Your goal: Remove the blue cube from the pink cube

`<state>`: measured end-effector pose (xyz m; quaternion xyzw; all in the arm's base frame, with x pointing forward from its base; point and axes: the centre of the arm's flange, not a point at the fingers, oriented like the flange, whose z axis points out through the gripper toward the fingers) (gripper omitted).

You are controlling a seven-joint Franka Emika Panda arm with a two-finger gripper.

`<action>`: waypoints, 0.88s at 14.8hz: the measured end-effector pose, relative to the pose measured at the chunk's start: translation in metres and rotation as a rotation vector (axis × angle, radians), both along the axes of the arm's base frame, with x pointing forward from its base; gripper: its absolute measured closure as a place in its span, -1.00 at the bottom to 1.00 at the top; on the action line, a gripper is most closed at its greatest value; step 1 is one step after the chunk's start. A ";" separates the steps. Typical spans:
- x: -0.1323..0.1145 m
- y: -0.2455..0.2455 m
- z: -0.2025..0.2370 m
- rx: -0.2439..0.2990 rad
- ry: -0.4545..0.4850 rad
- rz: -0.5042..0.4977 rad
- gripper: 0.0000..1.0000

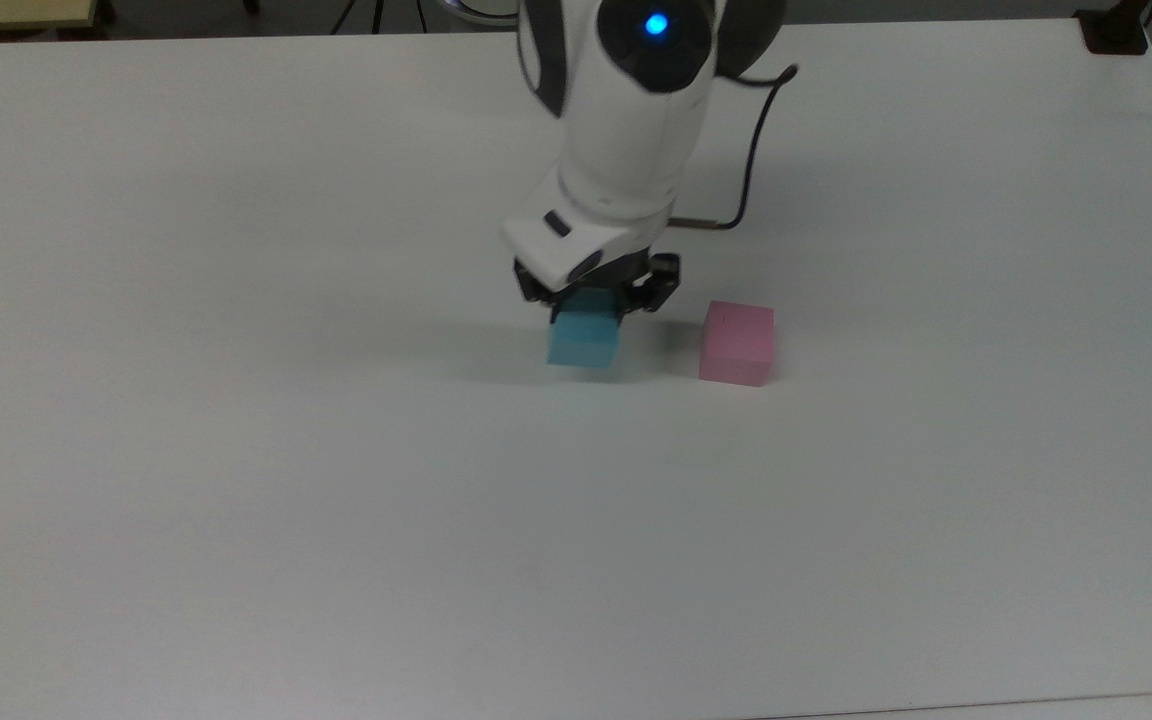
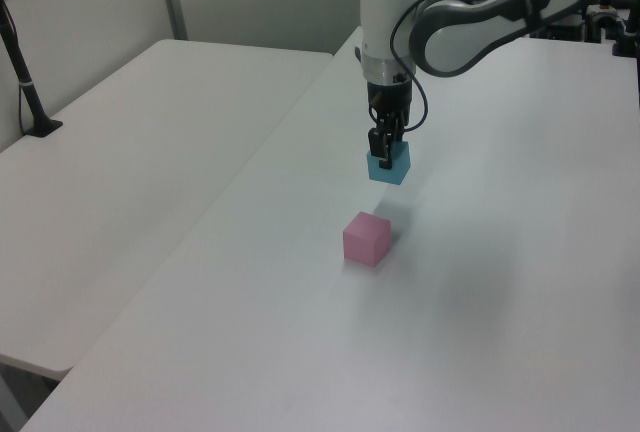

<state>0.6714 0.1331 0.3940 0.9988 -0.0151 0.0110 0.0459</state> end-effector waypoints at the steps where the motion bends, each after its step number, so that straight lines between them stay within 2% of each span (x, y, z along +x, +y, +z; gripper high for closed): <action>1: 0.005 -0.012 -0.011 0.000 -0.004 -0.011 -0.13; 4: 0.015 -0.043 -0.033 0.001 -0.001 -0.045 -0.13; 7: 0.017 -0.056 -0.038 0.001 0.002 -0.058 -0.15; 8: 0.017 -0.056 -0.038 0.001 0.002 -0.058 -0.29; 11: 0.018 -0.055 -0.032 0.002 -0.009 -0.057 -0.89; 12: 0.019 -0.054 -0.024 0.004 -0.022 -0.056 -0.99; 13: 0.019 -0.053 -0.005 0.007 -0.050 -0.054 -1.00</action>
